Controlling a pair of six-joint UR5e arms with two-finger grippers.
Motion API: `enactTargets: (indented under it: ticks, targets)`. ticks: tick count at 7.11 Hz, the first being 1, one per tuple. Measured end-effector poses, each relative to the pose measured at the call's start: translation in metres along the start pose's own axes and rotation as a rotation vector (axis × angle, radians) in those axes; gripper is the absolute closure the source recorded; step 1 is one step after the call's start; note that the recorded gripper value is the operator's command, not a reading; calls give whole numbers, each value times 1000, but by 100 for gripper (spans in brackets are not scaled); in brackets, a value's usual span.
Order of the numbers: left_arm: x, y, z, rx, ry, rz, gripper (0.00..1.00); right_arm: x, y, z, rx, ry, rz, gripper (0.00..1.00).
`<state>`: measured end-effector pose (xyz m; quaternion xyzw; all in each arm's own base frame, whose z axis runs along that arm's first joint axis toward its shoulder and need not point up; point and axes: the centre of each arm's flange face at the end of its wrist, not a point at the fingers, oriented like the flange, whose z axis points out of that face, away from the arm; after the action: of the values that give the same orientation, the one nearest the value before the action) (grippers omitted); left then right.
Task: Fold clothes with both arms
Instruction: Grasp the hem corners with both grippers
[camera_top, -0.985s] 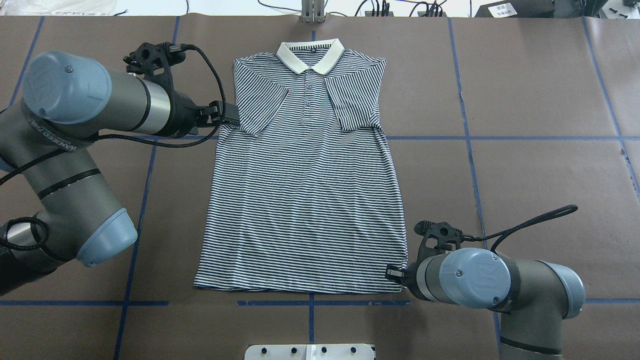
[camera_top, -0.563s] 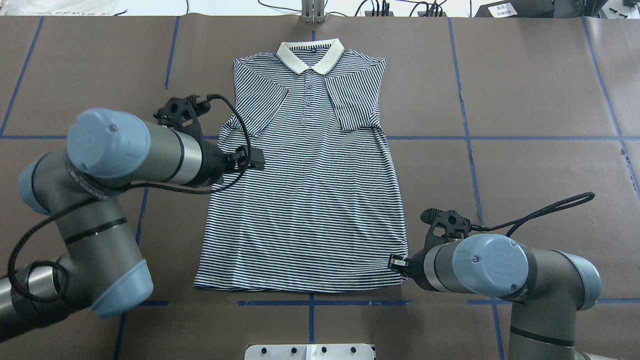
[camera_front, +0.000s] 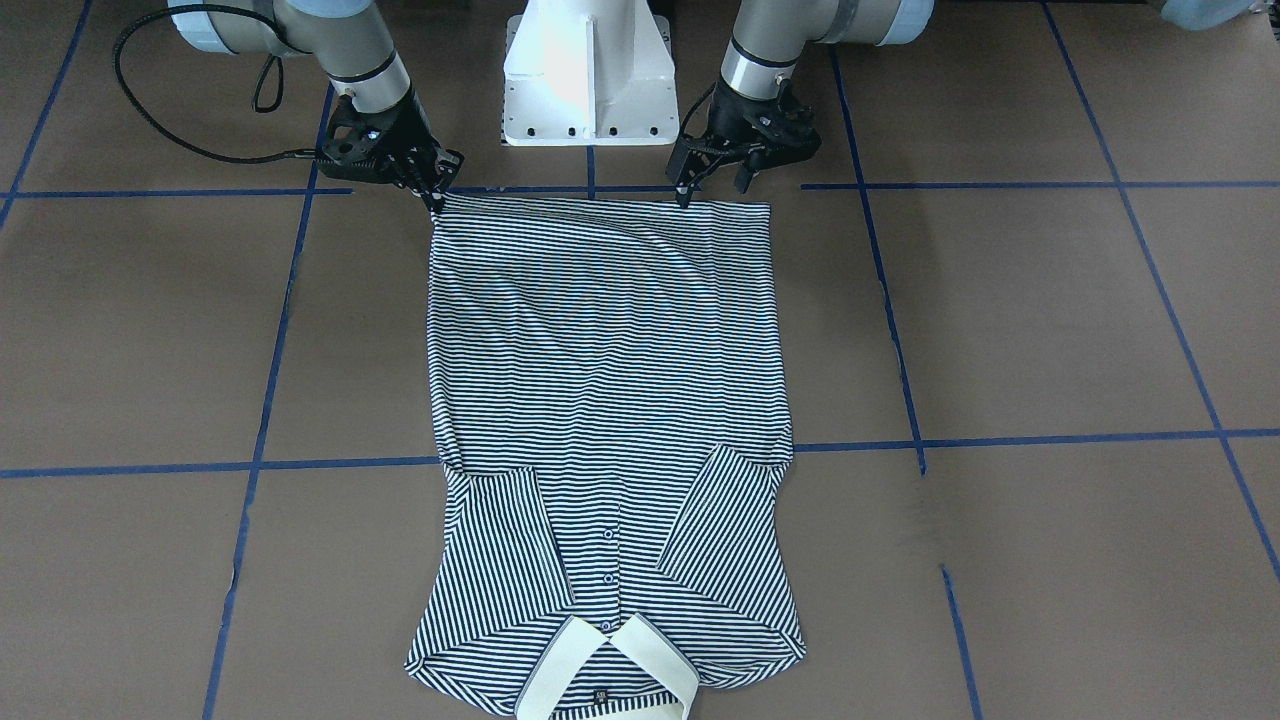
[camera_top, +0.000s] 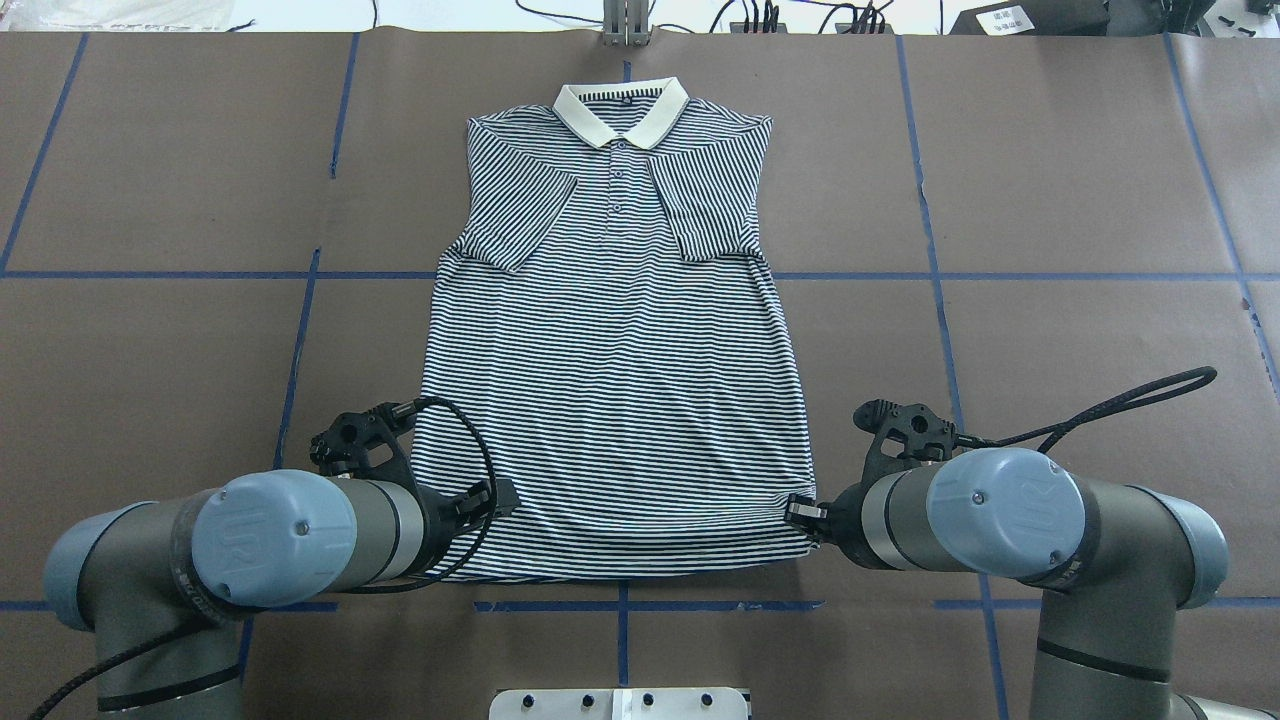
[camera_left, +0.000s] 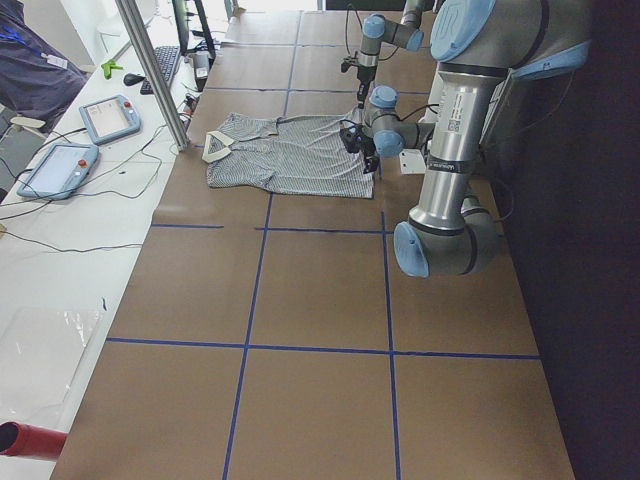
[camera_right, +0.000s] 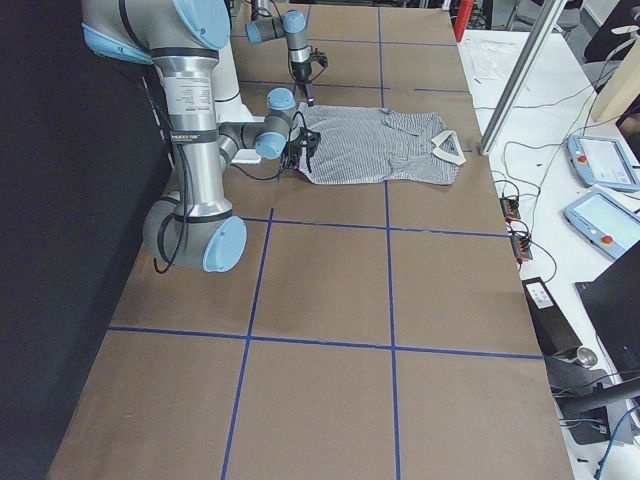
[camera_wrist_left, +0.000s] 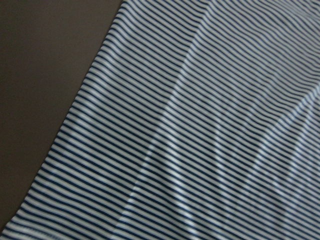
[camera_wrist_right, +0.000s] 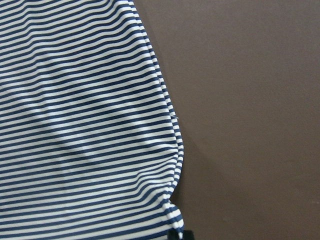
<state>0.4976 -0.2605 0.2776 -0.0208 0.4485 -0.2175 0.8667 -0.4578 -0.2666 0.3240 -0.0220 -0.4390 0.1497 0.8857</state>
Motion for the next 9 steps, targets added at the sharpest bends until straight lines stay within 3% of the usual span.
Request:
enactTargets:
  ticks: [4,6,9]
  targets:
    - [-43,-2,30,44,-124,5,2,-8,0,-16,-1,-36,-1,100]
    - [-50,-2,41,50,-149,7,3,-10,-2,-19,-2,-44,0,100]
    - [-52,-2,45,62,-155,14,14,-11,-5,-21,0,-50,3,100]
